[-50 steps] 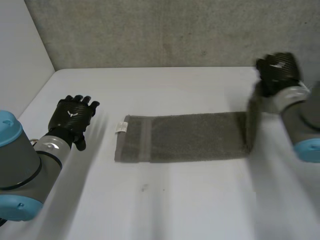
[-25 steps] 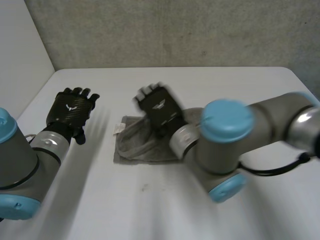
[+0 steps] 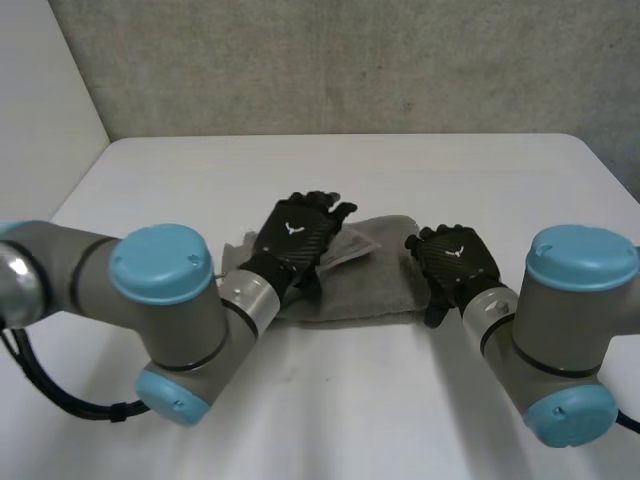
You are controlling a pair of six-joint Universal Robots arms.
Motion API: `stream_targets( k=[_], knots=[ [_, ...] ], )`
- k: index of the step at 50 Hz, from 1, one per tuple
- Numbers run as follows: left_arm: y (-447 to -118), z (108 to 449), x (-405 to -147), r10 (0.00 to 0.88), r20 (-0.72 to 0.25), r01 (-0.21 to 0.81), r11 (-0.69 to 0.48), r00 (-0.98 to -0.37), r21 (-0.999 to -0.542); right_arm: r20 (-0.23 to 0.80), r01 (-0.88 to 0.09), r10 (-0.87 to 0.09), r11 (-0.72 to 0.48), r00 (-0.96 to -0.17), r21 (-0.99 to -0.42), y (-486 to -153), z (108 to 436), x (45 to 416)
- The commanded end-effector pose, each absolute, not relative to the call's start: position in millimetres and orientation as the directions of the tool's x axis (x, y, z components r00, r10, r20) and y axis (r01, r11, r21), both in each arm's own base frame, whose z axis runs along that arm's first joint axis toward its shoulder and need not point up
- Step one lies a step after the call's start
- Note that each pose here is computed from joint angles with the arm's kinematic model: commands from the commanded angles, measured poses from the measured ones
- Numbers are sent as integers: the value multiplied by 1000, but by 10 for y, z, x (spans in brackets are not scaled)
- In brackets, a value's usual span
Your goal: Fold the towel.
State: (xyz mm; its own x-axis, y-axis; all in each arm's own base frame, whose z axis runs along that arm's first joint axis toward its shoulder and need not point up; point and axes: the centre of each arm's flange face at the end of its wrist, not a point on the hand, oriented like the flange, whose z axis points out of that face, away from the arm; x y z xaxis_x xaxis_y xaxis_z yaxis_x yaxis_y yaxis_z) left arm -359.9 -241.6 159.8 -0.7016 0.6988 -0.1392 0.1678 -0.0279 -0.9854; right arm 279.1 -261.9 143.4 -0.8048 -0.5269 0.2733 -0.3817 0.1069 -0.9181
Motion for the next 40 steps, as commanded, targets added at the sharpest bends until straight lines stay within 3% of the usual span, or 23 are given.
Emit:
stream_targets(
  k=[1,5,7,8,9,10,12,15,20,28,30,33,35,40],
  knots=[
    [-2583,1429,-3659,692,-140,177,-18,-708,-984,268,-393,-538,130,-799,-910,-2602,1263,2805],
    [-2708,1399,-3617,669,-144,179,-16,-729,-984,271,-398,-541,131,-796,-908,-2601,1191,2816],
    [-2935,1386,-3452,597,-150,184,-4,-788,-983,274,-400,-543,129,-794,-907,-2597,1172,2820],
    [-2936,1386,-3451,596,-150,184,-4,-789,-983,280,-402,-541,119,-793,-908,-2603,1169,2823],
    [-3044,1392,-3352,535,-159,189,2,-830,-982,280,-402,-541,119,-793,-908,-2603,1169,2823],
    [-3045,1392,-3351,534,-159,189,2,-830,-982,286,-402,-538,108,-793,-909,-2614,1169,2827],
    [-3196,1401,-3155,396,-178,202,21,-901,-979,289,-398,-534,98,-795,-912,-2625,1174,2831],
    [-3214,1401,-3067,320,-191,214,38,-928,-976,293,-392,-528,84,-797,-916,-2641,1166,2837],
    [-3100,1458,-3032,332,-196,223,45,-923,-974,307,-399,-528,67,-792,-914,-2651,1143,2849],
    [-2752,1762,-3024,397,-177,193,2,-901,-981,449,-506,-487,-14,-750,-862,-2696,1236,2807],
    [-2690,1822,-3009,406,-175,189,-6,-897,-982,554,-590,-432,-59,-712,-805,-2733,1335,2747],
    [-2581,1943,-2957,410,-171,178,-22,-896,-984,611,-636,-396,-83,-686,-768,-2758,1407,2706],
    [-2532,1985,-2924,411,-172,177,-27,-895,-984,716,-717,-311,-133,-625,-684,-2865,1590,2613],
    [-2426,2051,-2847,423,-169,172,-32,-890,-985,790,-758,-231,-227,-568,-611,-2935,1854,2662]
  ],
)
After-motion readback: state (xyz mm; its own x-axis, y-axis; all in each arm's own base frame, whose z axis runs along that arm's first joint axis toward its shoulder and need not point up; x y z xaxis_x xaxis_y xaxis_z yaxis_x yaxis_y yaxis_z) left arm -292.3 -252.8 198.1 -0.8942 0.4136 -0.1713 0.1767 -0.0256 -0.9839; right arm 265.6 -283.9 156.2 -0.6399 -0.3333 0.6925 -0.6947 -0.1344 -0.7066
